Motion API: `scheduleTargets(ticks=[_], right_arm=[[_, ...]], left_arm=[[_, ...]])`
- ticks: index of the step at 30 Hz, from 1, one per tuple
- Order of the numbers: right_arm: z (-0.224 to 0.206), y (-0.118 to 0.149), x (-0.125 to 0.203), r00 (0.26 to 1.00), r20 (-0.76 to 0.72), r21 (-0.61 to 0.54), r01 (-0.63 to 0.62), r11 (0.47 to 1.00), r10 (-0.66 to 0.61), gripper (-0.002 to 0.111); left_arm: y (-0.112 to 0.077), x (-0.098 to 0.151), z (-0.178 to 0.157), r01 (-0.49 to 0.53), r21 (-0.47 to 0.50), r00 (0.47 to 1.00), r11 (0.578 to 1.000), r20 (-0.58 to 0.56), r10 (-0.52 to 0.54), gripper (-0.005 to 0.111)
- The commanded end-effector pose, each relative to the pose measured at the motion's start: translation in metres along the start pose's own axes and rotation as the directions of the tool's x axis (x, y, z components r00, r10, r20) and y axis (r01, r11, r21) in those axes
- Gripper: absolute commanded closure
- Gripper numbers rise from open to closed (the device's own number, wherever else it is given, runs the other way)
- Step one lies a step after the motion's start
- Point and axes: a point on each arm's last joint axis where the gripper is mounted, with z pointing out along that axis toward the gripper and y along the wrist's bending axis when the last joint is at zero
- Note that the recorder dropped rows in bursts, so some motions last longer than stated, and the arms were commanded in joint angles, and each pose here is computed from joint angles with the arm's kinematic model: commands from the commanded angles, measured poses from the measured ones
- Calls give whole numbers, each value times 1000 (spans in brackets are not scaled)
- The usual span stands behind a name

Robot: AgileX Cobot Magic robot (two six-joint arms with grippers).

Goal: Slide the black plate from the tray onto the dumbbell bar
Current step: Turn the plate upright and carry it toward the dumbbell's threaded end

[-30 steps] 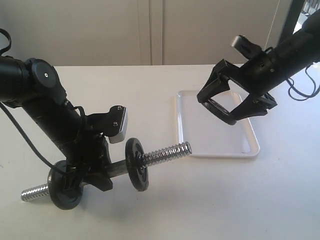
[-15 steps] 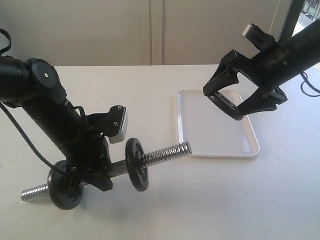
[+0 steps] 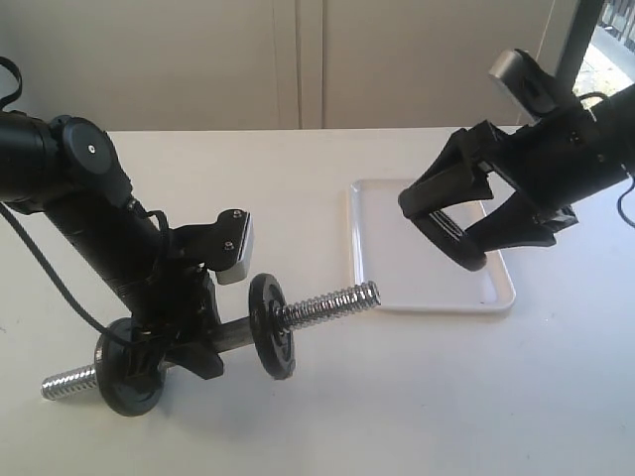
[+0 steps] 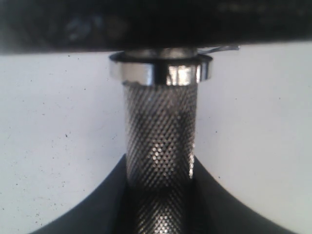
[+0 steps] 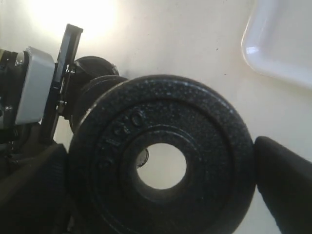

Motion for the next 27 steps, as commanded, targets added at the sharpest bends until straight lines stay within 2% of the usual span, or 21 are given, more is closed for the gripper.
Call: scheduleTargets(ticks=[1,6,9,27], right_arm=[[4,8,8,997,67,-123,41,992,-33,108],[15,4,18,991,121,-204,81,976,-57,108],[19,2,25,992,122,-228,51,972,-24,108],[28,-6,36,989,143,-248,4,969,32,108]], left_arm=[[-8,-20,-21,31,9,991,999,128,-31,107],[-8,-21,-21,50,12,989,999,136,-51,107],[-8,-22,-22,62,13,987,998,150,-63,107],[-8,-22,-22,98,23,984,995,149,-100,107]])
